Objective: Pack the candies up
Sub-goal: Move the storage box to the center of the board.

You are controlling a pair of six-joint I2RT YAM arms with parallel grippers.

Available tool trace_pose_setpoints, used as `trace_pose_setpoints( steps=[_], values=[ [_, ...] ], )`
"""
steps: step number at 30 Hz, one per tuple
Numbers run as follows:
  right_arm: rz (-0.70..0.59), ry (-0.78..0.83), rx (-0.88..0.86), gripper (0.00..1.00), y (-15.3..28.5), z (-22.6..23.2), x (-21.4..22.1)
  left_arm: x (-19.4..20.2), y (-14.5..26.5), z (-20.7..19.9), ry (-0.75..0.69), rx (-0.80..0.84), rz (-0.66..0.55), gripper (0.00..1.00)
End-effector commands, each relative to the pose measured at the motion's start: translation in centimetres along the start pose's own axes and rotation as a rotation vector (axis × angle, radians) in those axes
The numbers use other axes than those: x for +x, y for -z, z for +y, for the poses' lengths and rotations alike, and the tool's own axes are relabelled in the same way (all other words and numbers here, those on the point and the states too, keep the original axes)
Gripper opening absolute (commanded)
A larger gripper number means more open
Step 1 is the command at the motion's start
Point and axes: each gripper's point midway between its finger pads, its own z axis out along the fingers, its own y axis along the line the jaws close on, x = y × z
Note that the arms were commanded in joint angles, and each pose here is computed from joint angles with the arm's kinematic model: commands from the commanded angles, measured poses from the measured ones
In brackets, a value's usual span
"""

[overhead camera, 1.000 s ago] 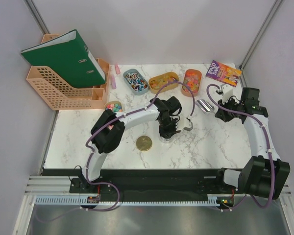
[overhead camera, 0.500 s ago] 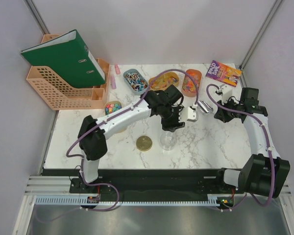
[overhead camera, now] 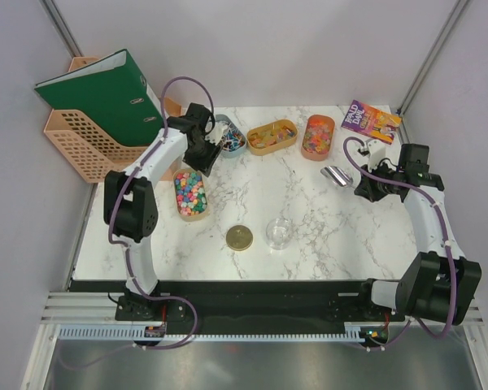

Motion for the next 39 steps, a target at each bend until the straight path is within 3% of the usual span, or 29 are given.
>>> trace_pose_setpoints(
  steps=[1,22,34,39],
  values=[
    [-0.063,0.041,-0.004,0.0,0.3,-0.5,-2.5,0.8,-0.8,-1.2,0.185,-0.018,0.058,0.51],
    [-0.046,0.047,-0.009,0.0,0.5,-0.1,-1.9,4.8,-5.4,0.7,0.225,-0.037,0.209,0.4],
    [-0.041,0.049,0.003,0.0,0.5,-0.5,-2.0,3.1,-6.2,-2.4,0.167,0.049,0.188,0.33],
    [-0.031,0.047,0.007,0.0,0.4,-0.6,-1.8,3.3,-7.0,-6.2,0.03,0.109,0.212,0.33]
  ],
)
